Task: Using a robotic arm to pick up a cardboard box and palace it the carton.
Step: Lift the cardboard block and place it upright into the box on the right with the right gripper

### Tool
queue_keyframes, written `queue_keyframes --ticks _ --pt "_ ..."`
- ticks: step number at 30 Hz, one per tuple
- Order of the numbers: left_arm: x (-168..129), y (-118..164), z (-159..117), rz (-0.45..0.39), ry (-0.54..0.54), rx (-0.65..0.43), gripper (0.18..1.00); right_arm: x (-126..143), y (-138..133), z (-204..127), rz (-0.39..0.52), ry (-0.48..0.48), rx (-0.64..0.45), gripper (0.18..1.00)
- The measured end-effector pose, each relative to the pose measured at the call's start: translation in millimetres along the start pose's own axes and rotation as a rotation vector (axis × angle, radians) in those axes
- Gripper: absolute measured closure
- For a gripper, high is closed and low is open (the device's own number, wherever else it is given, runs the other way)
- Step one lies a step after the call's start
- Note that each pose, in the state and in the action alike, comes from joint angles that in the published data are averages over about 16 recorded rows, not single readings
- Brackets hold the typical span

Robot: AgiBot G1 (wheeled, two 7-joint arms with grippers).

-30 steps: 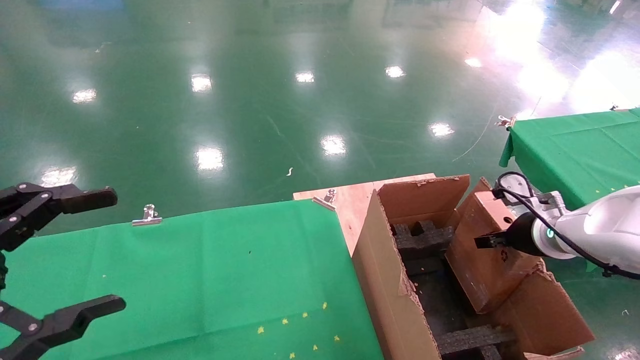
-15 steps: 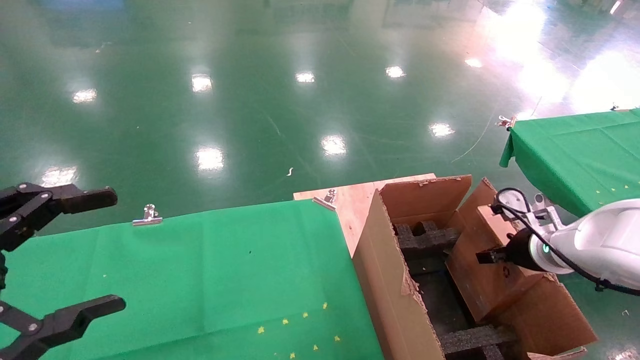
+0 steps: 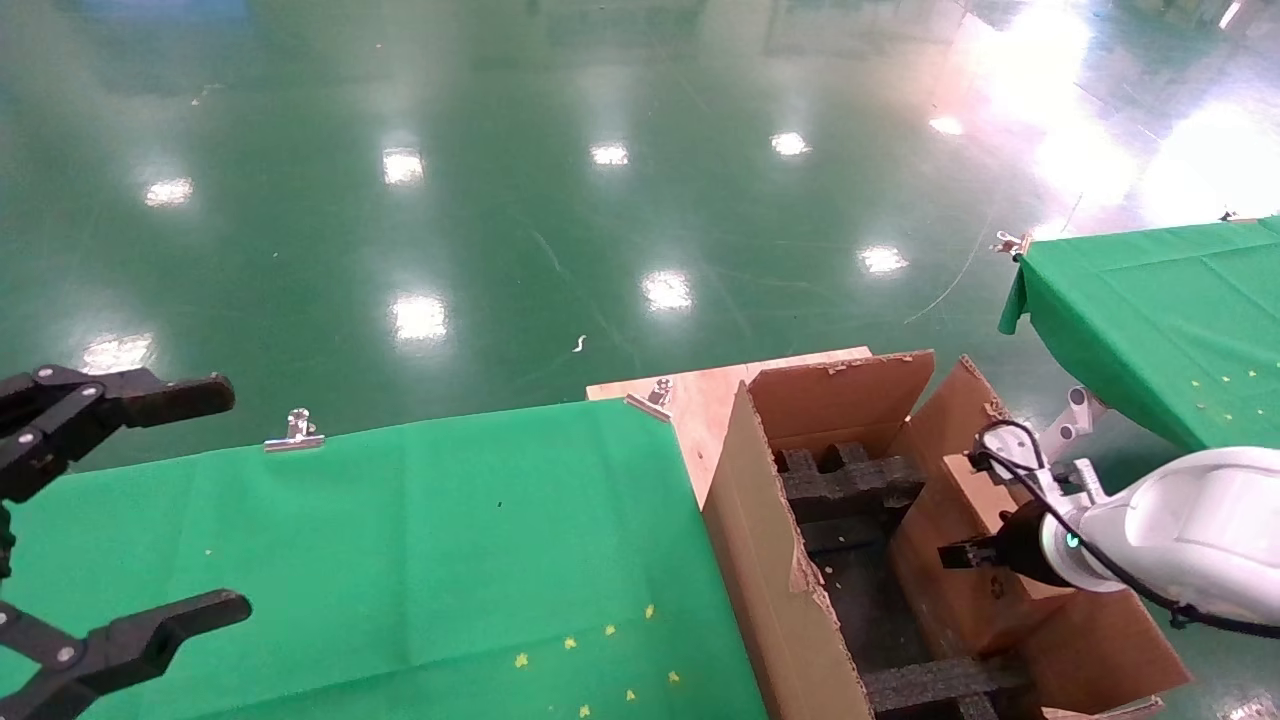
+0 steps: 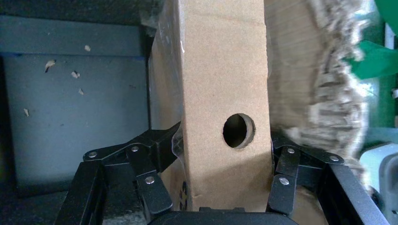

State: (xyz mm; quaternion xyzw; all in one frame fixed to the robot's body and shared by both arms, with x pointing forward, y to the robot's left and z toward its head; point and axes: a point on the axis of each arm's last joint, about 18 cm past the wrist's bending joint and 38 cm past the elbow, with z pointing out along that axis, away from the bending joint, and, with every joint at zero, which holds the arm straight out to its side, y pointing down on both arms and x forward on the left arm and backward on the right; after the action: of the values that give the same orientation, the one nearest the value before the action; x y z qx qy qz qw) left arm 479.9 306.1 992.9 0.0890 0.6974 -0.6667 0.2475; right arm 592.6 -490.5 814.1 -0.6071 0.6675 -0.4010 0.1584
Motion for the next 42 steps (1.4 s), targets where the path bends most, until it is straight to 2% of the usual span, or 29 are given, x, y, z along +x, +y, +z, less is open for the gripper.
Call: queue_keyframes --ticks 14,32,42 --pt "0.0 0.0 0.0 0.0 0.0 0.0 0.183 -21.4 22.2 31.4 -0.016 -0.031 -0.057 0.894" --pt "0.0 0.1 -0.1 0.0 0.0 0.0 0.183 -23.5 25.0 48.4 -0.041 -0.048 -0.064 0.896" --pt "-0.1 0.1 -0.1 0.0 0.0 0.0 0.183 -23.0 18.2 42.8 -0.053 -0.049 -0.045 0.818"
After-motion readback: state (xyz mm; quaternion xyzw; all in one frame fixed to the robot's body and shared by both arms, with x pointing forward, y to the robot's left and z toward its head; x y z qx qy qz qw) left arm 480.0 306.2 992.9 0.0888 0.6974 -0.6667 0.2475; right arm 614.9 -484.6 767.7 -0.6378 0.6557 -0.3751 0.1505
